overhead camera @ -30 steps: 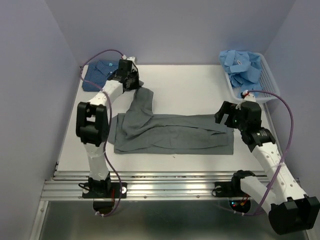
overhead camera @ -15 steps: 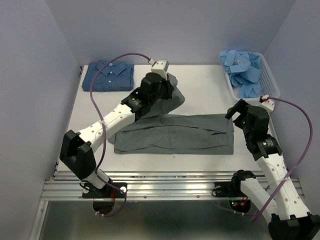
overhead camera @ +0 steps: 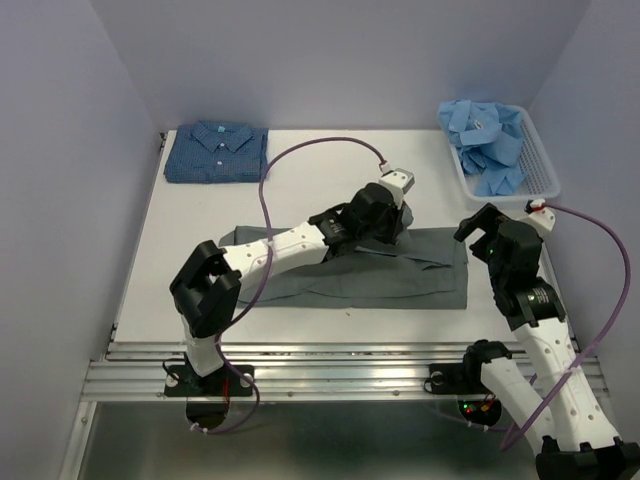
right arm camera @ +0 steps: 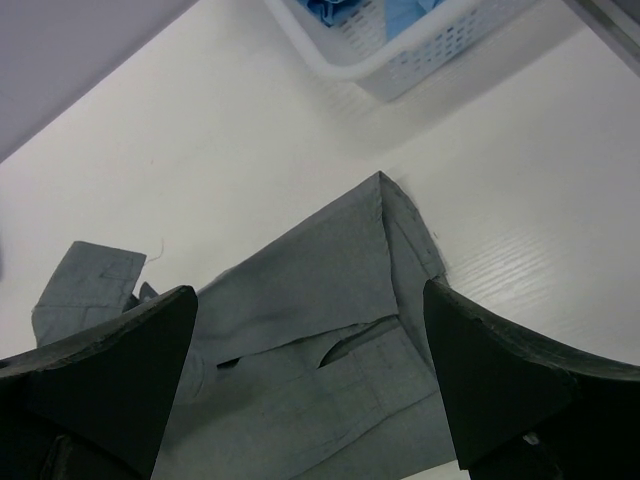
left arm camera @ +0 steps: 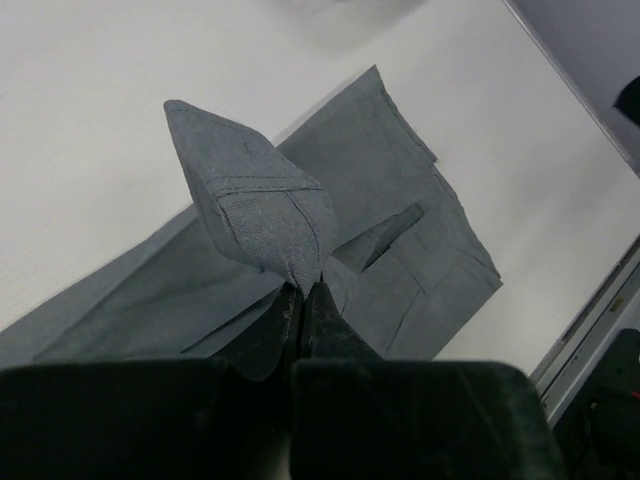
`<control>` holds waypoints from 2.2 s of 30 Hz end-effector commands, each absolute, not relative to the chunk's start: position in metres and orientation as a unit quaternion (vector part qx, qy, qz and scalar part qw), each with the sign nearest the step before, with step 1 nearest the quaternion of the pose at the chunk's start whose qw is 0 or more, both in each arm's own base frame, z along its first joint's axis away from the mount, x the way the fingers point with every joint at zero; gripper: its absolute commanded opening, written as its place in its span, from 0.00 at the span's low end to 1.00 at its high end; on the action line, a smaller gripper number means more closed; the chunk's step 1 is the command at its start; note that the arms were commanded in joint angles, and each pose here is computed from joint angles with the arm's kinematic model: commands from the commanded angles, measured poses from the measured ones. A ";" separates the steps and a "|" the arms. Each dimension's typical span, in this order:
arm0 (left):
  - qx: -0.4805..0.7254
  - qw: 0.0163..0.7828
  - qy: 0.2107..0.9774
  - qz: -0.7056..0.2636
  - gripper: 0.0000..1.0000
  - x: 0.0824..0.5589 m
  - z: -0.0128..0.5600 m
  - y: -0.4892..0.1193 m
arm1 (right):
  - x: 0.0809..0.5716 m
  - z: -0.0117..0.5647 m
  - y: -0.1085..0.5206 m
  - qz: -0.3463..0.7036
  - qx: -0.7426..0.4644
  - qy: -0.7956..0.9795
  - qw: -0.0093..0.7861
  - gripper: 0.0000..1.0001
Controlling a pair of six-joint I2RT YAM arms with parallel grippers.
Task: Fold and stack the long sleeve shirts
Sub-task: Fold the shirt
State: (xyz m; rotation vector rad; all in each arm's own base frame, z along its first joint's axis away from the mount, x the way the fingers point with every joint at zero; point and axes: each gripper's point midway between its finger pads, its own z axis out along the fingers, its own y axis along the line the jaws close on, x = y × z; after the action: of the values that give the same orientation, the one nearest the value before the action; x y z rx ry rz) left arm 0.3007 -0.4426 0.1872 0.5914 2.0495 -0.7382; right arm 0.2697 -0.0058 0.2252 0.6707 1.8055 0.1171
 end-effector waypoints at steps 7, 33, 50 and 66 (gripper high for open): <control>0.297 0.423 0.756 -0.401 0.01 0.249 0.243 -0.481 | 0.265 0.235 -0.017 0.038 0.306 0.747 0.589 1.00; -0.113 0.435 0.887 -0.102 0.99 0.317 0.179 -0.175 | 0.314 0.132 0.039 0.077 0.237 0.877 0.411 1.00; -0.238 0.310 0.920 -0.022 0.65 0.358 0.044 -0.060 | 0.388 0.074 0.007 -0.045 0.223 0.896 0.380 1.00; -0.228 0.312 0.920 -0.062 0.32 0.375 0.052 -0.067 | 0.345 0.058 0.023 0.094 0.255 0.899 0.343 1.00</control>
State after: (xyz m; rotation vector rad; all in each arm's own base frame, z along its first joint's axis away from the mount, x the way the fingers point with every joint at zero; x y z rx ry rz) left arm 0.3567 -0.0661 0.0305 -0.6340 2.4860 -0.1281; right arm 0.3483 0.0155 0.0505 0.6345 2.3712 0.1209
